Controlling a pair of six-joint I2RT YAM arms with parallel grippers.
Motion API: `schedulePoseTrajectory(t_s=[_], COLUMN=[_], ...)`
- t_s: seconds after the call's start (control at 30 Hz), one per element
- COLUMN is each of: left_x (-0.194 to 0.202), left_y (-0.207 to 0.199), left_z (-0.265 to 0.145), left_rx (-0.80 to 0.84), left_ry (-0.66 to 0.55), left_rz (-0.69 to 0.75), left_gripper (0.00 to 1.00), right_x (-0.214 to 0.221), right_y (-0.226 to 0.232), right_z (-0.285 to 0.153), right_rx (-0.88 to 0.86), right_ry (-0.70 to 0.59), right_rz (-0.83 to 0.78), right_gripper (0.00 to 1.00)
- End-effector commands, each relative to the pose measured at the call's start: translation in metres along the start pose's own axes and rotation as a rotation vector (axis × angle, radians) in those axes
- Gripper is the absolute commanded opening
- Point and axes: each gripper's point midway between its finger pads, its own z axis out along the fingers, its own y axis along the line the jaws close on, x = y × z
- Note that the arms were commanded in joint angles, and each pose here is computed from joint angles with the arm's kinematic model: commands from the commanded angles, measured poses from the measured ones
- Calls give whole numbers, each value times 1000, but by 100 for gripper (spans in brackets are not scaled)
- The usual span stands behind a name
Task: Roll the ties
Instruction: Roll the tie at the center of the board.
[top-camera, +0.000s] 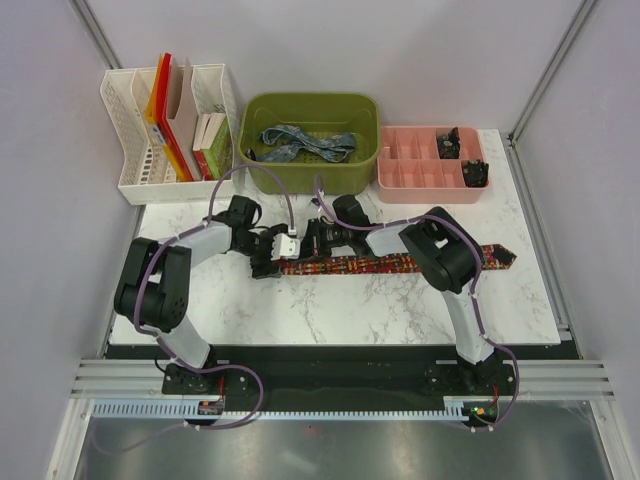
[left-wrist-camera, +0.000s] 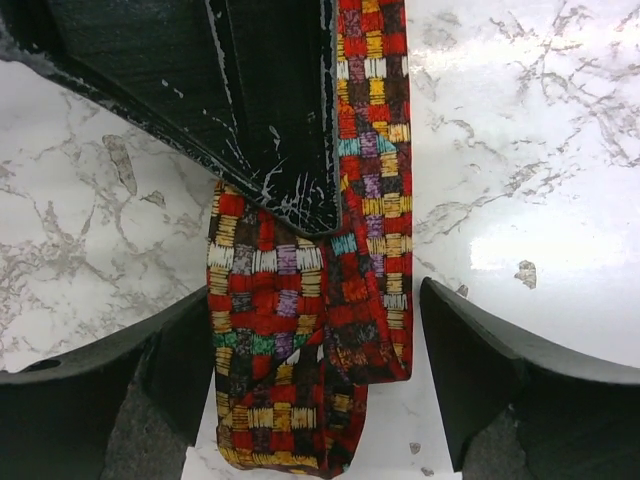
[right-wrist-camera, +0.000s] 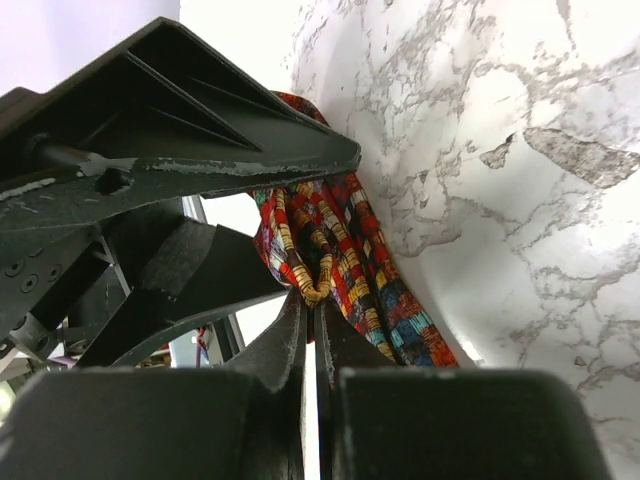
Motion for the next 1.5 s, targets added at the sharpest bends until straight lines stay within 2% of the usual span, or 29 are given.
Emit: schedulePoseTrajectory(t_s=[0.0,0.07,0.1,0.2,0.4,0.47,0.57,0.6,0.7,0.93,1.1,1.33,1.47], left_x=[6,9,11,9,5,5,4,4,-4,-27,-34,-31,-25], left_y=[2,4,6,10,5,-2,-5,-6,1,18,21,25,20], left_z=[4,5,5,2,-11,-12,-13,-13,-17,-31,-25,-17,-13], left_rx=[10,11,6,-6,-7,-2,-1,-1,-22,-82,-69,-53,-39], left_ry=[56,73,88,92,106,106,102,99,60,-21,-53,-43,-26], left_rz=[66,41,30,12,8,10,6,-11,-58,-64,-77,-83,-68], left_gripper=[78,68,60,49,36,36,42,51,62,64,69,66,46], right_x=[-11,-11,-11,-10,-17,-16,-10,-10,-11,-11,-12,-13,-14], right_y=[15,18,18,20,28,21,7,3,-4,-11,-11,-7,-4], right_z=[3,3,3,2,-3,-4,-1,0,2,3,3,3,2], right_rx=[-58,-64,-65,-69,-78,-58,-27,-18,-8,-5,-8,-18,-22], right_ry=[-12,-9,-10,-8,-17,-12,2,-1,-10,-14,-24,-23,-20], right_rz=[-67,-70,-72,-73,-83,-73,-67,-61,-45,-42,-45,-47,-40], right_gripper=[3,4,4,4,4,4,3,3,4,4,7,10,16])
